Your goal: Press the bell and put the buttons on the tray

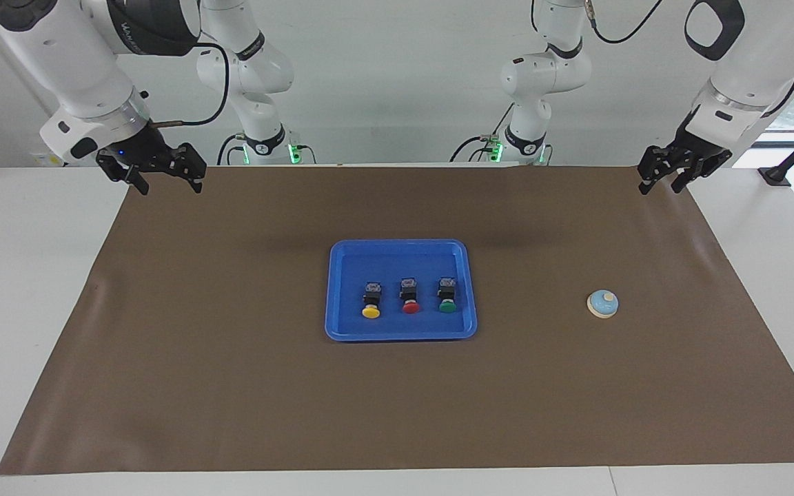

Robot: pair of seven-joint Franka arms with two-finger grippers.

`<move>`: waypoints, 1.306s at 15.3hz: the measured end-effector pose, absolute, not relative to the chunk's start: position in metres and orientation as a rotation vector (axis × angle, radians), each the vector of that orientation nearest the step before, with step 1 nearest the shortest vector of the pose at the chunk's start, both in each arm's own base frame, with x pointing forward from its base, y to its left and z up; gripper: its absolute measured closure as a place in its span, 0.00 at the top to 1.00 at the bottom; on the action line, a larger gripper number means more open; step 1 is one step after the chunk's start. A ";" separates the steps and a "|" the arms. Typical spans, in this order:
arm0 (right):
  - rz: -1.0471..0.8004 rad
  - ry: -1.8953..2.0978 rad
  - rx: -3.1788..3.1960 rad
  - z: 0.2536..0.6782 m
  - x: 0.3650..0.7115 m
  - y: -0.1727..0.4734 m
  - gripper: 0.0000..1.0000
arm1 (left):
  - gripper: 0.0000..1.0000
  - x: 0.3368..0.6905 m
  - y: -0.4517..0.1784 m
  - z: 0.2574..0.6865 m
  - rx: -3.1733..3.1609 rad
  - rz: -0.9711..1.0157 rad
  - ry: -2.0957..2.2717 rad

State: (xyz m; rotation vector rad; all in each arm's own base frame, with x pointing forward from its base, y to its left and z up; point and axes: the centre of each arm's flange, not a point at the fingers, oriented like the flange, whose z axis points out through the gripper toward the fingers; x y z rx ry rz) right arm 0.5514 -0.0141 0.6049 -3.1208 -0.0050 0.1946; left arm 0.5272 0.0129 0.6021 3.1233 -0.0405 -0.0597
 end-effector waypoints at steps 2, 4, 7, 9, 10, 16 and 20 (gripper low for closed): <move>0.195 -0.005 -3.121 0.605 0.551 -0.014 1.00 | 1.00 0.526 0.013 0.601 3.122 -0.077 -0.042; 0.195 -0.005 -3.121 0.605 0.551 -0.014 1.00 | 1.00 0.526 0.008 0.601 3.121 -0.085 -0.055; 0.195 -0.005 -3.121 0.605 0.551 -0.014 1.00 | 1.00 0.525 0.000 0.600 3.120 -0.093 -0.081; 0.195 -0.005 -3.121 0.605 0.551 -0.014 1.00 | 1.00 0.525 -0.005 0.600 3.119 -0.096 -0.116; 0.195 -0.005 -3.121 0.605 0.551 -0.014 1.00 | 1.00 0.525 -0.007 0.600 3.117 -0.097 -0.144; 0.195 -0.005 -3.121 0.605 0.551 -0.014 1.00 | 1.00 0.524 -0.006 0.600 3.114 -0.099 -0.186; 0.195 -0.005 -3.121 0.605 0.551 -0.014 1.00 | 1.00 0.524 -0.004 0.600 3.114 -0.098 -0.181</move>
